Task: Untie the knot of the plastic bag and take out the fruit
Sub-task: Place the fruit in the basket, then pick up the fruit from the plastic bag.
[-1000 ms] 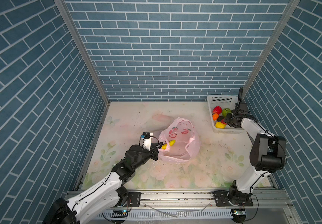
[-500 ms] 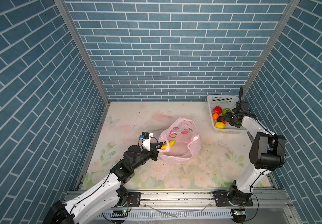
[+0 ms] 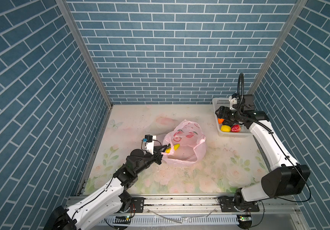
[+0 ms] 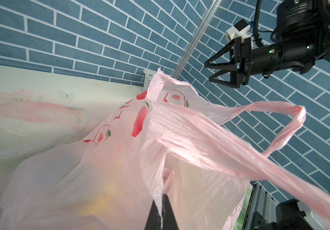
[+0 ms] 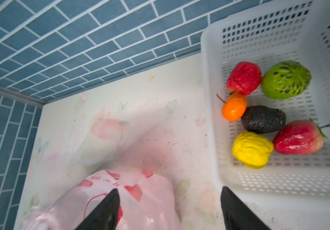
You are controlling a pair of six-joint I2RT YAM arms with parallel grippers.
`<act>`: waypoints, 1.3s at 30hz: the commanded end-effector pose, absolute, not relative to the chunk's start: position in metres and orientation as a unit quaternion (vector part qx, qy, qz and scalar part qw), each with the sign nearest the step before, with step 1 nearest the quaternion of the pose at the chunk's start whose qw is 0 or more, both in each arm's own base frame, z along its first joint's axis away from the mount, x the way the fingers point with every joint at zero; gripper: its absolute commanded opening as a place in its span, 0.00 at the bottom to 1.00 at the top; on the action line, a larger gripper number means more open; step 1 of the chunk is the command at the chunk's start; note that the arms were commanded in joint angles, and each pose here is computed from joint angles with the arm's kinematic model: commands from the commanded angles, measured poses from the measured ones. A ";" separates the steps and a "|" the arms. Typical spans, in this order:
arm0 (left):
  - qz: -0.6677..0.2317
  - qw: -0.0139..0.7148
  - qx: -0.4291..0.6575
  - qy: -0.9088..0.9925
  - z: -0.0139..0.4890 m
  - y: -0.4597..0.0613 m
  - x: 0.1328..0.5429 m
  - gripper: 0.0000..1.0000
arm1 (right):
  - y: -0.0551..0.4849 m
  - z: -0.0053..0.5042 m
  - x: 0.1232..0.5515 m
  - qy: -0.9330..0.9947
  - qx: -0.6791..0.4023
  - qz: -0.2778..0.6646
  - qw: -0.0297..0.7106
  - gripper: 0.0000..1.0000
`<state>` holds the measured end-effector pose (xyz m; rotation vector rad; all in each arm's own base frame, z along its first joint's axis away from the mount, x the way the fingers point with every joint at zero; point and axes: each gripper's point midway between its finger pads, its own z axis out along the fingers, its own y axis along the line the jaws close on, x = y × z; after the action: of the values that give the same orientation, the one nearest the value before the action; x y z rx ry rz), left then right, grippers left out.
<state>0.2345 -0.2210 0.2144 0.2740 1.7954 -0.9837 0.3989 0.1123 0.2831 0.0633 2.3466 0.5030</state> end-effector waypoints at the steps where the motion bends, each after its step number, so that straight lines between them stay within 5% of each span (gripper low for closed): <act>1: -0.412 0.530 0.107 0.733 0.228 -0.219 0.239 0.04 | 0.155 0.310 0.369 0.906 -0.039 0.256 0.335 0.79; 13: -0.411 0.542 0.097 0.727 0.234 -0.217 0.243 0.05 | 0.281 0.341 0.298 0.884 -0.201 0.329 0.265 0.77; 22: -0.405 0.555 0.077 0.722 0.237 -0.210 0.247 0.05 | 0.323 0.277 0.268 0.891 -0.280 0.282 0.219 0.72; 39: -0.428 0.573 0.037 0.698 0.250 -0.206 0.258 0.05 | 0.312 0.108 0.198 0.886 -0.405 0.130 0.183 0.63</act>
<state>0.2540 -0.2113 0.2376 0.1239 1.6927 -0.9875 0.2024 0.3154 0.1136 -1.0627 2.5794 0.4182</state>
